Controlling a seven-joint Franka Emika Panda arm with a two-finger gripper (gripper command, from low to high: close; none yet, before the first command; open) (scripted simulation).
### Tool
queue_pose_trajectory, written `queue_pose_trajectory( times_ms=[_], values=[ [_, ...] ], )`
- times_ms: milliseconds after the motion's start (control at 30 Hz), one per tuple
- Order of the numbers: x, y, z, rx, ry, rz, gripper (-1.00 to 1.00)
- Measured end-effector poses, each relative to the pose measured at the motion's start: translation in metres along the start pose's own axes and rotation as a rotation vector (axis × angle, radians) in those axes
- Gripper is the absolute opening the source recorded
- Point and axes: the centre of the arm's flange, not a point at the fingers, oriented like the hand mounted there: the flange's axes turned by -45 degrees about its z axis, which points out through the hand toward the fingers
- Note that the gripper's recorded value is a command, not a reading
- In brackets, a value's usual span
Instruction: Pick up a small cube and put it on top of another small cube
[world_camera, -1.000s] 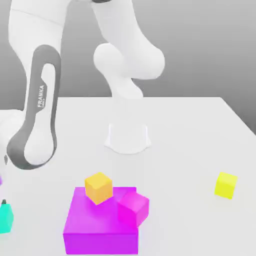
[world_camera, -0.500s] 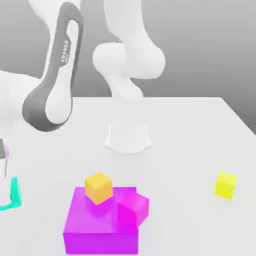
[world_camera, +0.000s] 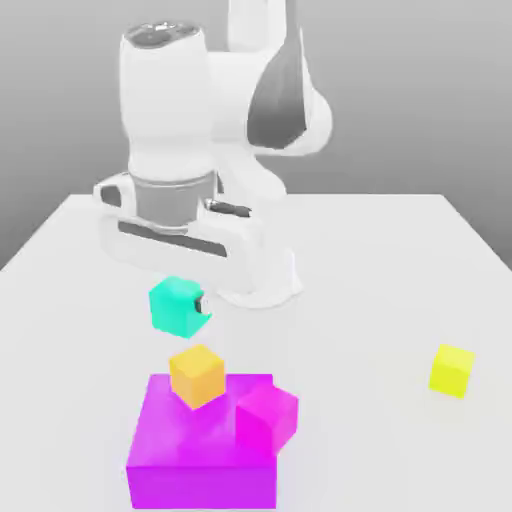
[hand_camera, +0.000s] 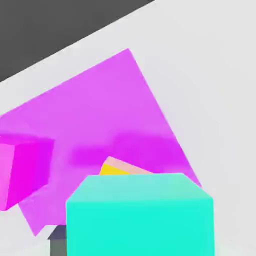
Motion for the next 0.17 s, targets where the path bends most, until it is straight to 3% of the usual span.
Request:
queue_pose_trajectory(
  times_ms=[67,100,167],
  values=[
    [-0.001,0.000,0.024,-0.001,0.000,-0.004,-1.00],
    [-0.002,0.000,0.031,-0.002,0.001,-0.005,1.00],
    [-0.002,0.000,0.031,-0.002,0.001,-0.005,1.00]
  ],
)
